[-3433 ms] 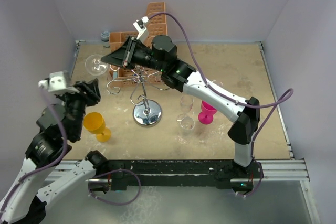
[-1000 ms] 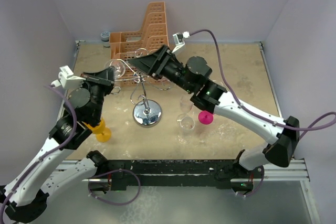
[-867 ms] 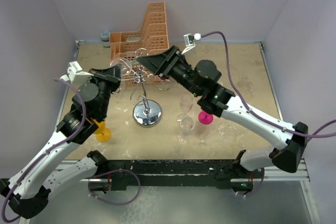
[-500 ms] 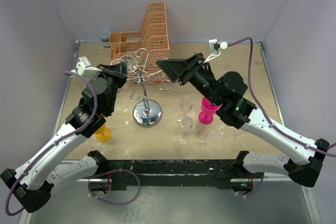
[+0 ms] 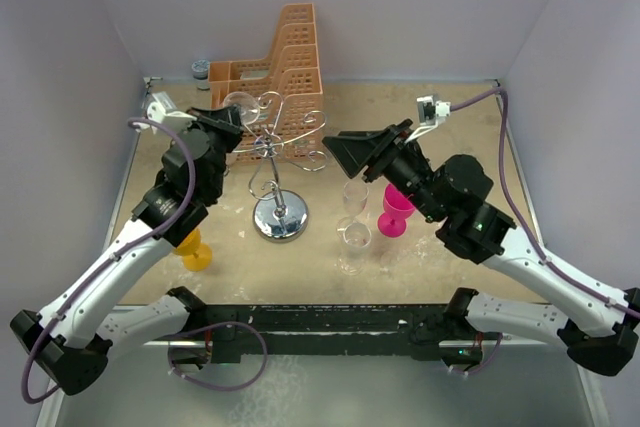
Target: Place the wine glass upside down on the wine glass rack
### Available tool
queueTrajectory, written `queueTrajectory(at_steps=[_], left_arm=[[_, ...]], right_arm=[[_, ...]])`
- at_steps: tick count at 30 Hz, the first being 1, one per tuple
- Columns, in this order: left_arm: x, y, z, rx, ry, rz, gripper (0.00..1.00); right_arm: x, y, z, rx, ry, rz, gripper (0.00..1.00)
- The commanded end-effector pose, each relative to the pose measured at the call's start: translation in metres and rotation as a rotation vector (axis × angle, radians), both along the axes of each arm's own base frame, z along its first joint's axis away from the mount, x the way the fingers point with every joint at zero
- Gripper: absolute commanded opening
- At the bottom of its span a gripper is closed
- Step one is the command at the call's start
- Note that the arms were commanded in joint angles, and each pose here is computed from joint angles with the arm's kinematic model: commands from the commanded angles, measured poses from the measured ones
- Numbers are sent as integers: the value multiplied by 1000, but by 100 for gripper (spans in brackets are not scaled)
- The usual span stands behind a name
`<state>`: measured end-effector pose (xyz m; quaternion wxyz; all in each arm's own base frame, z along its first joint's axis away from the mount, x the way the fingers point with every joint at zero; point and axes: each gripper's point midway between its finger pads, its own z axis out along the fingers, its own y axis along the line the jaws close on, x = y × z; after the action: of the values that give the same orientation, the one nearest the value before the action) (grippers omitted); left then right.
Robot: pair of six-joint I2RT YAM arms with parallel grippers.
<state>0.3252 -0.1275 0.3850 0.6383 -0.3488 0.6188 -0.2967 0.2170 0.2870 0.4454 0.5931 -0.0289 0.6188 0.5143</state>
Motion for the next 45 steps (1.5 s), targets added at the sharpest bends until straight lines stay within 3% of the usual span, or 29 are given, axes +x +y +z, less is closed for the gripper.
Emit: queueTrajectory(at_steps=[1, 11, 45], left_arm=[[5, 1, 36, -53, -76, -35, 0], [5, 21, 40, -92, -86, -25, 0], [-23, 60, 26, 2, -30, 89, 0]], right_arm=[[2, -12, 4, -3, 10, -48, 56], [4, -6, -5, -20, 34, -35, 57], [11, 10, -16, -32, 80, -16, 56]])
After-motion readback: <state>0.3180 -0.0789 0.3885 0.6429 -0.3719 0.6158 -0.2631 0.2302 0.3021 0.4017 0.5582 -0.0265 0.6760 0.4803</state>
